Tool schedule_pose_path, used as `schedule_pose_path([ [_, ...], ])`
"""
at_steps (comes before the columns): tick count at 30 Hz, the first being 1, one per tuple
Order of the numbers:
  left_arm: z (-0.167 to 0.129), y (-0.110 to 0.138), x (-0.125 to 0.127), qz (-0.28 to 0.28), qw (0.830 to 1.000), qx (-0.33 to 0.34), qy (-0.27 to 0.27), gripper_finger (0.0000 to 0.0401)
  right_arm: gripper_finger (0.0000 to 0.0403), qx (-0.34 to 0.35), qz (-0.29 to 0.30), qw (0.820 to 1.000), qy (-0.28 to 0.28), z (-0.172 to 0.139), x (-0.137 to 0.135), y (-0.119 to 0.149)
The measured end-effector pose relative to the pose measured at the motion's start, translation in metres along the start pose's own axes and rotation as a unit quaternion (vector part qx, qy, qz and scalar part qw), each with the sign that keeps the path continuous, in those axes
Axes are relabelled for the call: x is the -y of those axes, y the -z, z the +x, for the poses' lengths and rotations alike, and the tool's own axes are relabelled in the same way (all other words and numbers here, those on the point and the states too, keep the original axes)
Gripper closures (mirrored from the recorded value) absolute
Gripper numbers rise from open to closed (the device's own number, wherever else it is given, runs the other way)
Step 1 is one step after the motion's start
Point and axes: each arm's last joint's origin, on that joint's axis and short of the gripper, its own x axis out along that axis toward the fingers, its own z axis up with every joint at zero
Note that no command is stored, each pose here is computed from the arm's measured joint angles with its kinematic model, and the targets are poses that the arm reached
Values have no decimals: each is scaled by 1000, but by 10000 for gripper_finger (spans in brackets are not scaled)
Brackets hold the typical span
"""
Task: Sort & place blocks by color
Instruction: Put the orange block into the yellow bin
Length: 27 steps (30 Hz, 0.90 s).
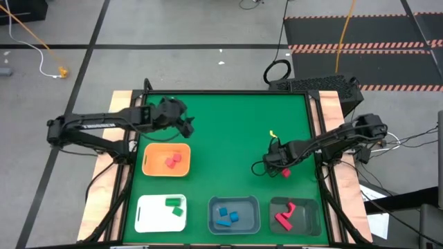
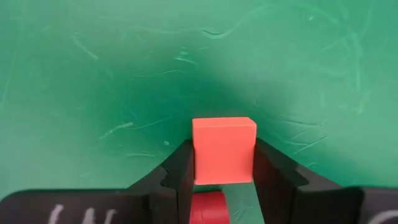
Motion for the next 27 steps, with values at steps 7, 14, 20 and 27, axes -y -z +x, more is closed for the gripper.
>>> schedule_pose_path([
  [7, 25, 3, 13, 53, 998, -29, 36, 146, 291, 88, -14, 994, -59, -18, 1, -11],
  [14, 23, -15, 25, 25, 987, 49, 151, 146, 291, 340, -179, 916, -116, -48, -21, -38],
  [20, 16, -22, 37, 6, 971, 89, 223, 146, 291, 538, -272, 797, -25, -78, -35, -58],
  [27, 13, -31, 58, -18, 954, 152, 256, 146, 291, 632, -279, 723, 17, -101, -37, -73],
])
